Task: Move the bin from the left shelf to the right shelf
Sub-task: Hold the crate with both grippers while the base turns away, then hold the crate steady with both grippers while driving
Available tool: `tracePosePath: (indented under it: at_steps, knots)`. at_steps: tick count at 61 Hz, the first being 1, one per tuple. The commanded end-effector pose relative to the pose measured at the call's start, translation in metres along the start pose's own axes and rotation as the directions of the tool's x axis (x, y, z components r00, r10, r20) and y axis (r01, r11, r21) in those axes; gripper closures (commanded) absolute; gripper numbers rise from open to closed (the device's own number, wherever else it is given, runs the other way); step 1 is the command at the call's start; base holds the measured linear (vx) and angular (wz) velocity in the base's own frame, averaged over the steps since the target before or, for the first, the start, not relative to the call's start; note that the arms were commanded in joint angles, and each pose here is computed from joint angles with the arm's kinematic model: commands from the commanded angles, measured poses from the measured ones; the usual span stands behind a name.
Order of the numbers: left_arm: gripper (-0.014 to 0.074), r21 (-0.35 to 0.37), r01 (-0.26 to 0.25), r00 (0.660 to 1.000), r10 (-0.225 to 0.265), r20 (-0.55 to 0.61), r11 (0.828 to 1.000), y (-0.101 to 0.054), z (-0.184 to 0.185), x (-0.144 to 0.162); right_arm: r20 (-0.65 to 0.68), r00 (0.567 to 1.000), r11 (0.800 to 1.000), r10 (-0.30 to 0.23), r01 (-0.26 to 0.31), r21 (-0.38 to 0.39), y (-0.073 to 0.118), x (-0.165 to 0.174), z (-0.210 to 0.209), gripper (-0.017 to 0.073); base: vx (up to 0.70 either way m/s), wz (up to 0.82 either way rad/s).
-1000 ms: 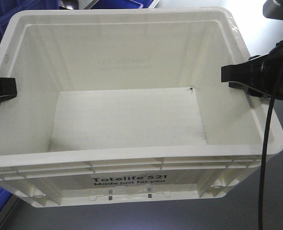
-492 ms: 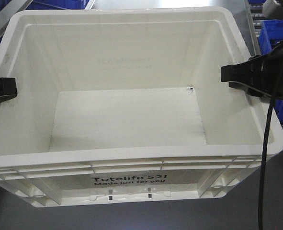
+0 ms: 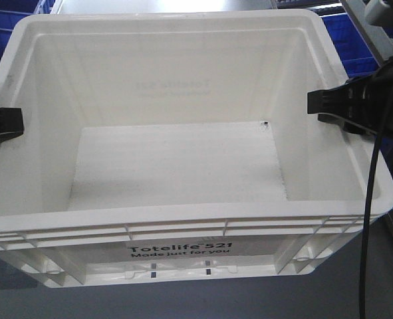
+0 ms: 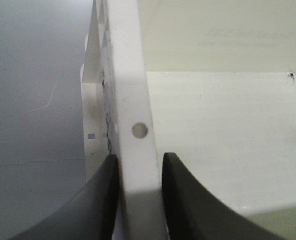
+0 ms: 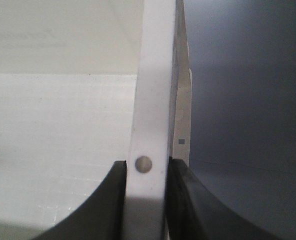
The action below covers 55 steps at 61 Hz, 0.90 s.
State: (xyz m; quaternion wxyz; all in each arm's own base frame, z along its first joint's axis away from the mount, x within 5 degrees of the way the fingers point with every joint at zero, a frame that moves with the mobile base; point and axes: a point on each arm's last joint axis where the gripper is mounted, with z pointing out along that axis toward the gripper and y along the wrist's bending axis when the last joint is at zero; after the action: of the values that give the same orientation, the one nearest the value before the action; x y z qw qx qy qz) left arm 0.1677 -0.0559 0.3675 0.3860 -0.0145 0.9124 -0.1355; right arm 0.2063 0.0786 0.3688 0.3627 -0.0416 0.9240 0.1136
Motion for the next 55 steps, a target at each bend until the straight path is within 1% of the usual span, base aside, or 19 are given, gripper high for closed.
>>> tracePosePath:
  at_steps: [1,25,55]
  knots:
    - [0.0489,-0.033,-0.085,0.983,0.089,0.159,0.996,0.0016,-0.0168,-0.0166,0.195,0.976,0.995,-0.093,0.086,0.046,-0.0045,-0.0197,-0.0219,0.0564,0.13,-0.28]
    - [0.0489,-0.033,-0.085,0.983,0.089,0.159,0.996,0.0016,-0.0168,-0.0166,0.194,0.977,0.995,-0.093,0.086,0.046,-0.0046,-0.0196,-0.0219,0.0564,0.14,-0.16]
    - [0.0489,-0.033,-0.085,0.983,0.089,0.159,0.996,0.0016,-0.0168,-0.0166,0.194,0.977,0.995,-0.093,0.086,0.046,-0.0046,-0.0196,-0.0219,0.0564,0.17,-0.04]
